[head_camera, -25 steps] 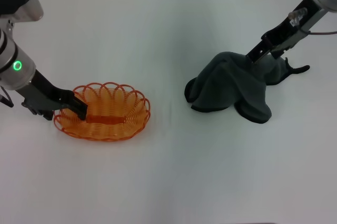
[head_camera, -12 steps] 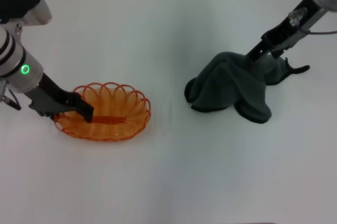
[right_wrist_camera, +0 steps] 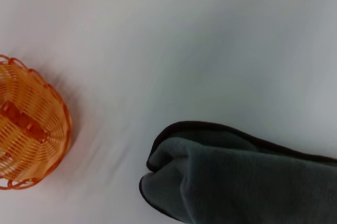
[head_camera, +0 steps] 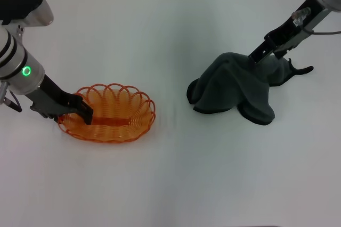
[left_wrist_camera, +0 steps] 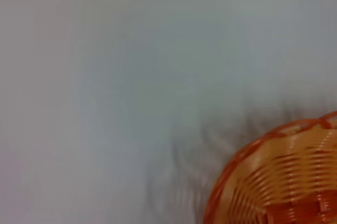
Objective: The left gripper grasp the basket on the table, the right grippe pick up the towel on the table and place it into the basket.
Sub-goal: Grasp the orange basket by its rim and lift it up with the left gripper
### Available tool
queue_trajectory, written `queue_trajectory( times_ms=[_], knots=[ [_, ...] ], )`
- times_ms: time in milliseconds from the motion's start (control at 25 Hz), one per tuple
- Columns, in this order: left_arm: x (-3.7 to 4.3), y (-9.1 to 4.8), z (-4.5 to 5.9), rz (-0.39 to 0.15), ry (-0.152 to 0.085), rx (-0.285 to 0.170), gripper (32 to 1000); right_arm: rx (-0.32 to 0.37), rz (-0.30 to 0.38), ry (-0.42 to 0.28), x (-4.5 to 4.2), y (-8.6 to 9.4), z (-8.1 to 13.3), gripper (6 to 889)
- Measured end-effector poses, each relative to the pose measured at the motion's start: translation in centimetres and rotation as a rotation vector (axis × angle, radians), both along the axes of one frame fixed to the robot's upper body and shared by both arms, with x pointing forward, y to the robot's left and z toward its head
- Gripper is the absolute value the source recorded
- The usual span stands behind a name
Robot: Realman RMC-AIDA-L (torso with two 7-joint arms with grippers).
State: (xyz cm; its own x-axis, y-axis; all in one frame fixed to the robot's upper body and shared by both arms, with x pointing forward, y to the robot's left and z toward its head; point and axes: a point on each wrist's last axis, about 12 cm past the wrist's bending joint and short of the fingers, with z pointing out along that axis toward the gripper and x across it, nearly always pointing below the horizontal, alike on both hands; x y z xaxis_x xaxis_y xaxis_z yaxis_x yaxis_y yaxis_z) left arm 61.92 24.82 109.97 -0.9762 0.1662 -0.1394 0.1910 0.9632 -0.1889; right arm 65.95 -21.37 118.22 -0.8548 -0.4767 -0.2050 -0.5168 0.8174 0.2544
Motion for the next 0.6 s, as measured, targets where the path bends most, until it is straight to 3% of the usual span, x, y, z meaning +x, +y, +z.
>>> queue_trajectory(
  times_ms=[160, 240, 600],
  knots=[
    [0.17, 0.04, 0.02, 0.012, -0.013, -0.001, 798, 0.0, 0.0, 0.0, 0.0, 0.0, 0.01, 866],
    [0.22, 0.09, -0.02, 0.019, -0.018, -0.001, 528, 0.0, 0.001, 0.0, 0.01, 0.02, 0.03, 866],
    [0.24, 0.35, -0.42, 0.023, -0.036, 0.005, 305, 0.0, 0.003, -0.001, 0.04, 0.1, 0.11, 867]
  ],
)
